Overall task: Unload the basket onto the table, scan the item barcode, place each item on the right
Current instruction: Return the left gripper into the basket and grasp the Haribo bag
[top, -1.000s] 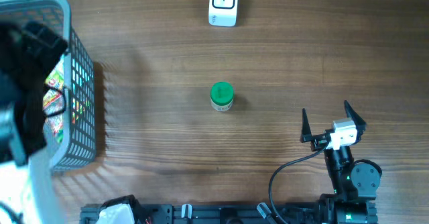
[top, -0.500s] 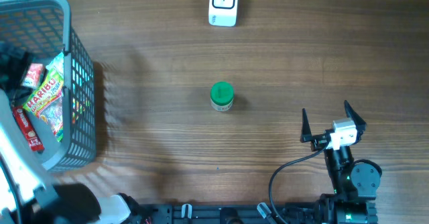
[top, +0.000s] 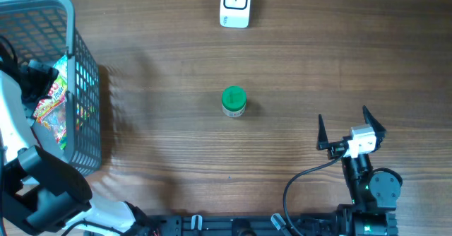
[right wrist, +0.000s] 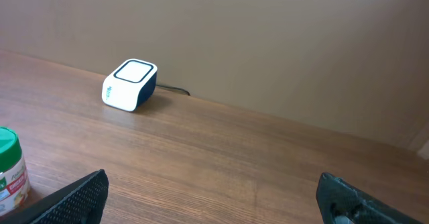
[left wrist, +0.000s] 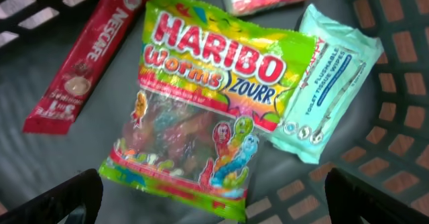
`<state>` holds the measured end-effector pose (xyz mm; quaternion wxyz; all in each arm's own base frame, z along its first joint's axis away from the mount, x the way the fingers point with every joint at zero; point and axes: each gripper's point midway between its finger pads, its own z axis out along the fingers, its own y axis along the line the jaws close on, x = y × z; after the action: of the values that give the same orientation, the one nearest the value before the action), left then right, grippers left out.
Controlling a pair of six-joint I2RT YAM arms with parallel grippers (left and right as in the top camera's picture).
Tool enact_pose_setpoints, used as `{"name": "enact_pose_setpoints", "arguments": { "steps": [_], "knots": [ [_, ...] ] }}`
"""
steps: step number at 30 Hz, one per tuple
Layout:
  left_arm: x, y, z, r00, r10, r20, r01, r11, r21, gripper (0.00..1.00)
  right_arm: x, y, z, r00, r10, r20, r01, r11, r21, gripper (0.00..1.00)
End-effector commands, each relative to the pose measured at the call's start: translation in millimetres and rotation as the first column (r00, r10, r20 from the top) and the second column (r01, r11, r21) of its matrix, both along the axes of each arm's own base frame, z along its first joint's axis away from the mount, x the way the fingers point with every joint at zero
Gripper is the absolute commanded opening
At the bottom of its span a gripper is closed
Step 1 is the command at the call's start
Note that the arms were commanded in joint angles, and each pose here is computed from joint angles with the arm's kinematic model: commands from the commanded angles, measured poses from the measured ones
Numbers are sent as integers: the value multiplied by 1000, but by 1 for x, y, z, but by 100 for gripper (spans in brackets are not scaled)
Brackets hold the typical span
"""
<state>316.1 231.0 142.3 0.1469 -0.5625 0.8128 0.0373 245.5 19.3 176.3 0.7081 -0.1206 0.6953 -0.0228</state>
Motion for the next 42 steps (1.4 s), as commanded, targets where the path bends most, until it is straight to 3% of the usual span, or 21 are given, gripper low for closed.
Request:
{"name": "enact_pose_setpoints", "arguments": {
  "steps": [1, 18, 22, 31, 35, 42],
  "knots": [
    [-3, -3, -16, 999, -32, -18, 32, 999, -11, 100, -1, 1, 2, 1000, 2, 11, -1, 1000, -6, 100],
    [10, -24, -33, 992, -120, -26, 120, 993, -4, 100, -1, 1, 2, 1000, 2, 11, -1, 1000, -6, 100],
    [3, -21, -38, 992, -109, -65, 109, 994, 4, 100, -1, 1, 2, 1000, 2, 11, -1, 1000, -6, 100],
    [-27, -29, -102, 988, -92, -126, 90, 996, -21, 100, -1, 1, 2, 1000, 2, 11, -1, 1000, -6, 100],
    [-36, -11, -99, 993, -33, -115, 32, 999, -9, 100, -1, 1, 2, 1000, 2, 11, -1, 1000, -6, 100],
    [-29, -1, -84, 997, -23, -73, 25, 999, 21, 100, -1, 1, 2, 1000, 2, 11, -1, 1000, -6, 100]
  ]
}}
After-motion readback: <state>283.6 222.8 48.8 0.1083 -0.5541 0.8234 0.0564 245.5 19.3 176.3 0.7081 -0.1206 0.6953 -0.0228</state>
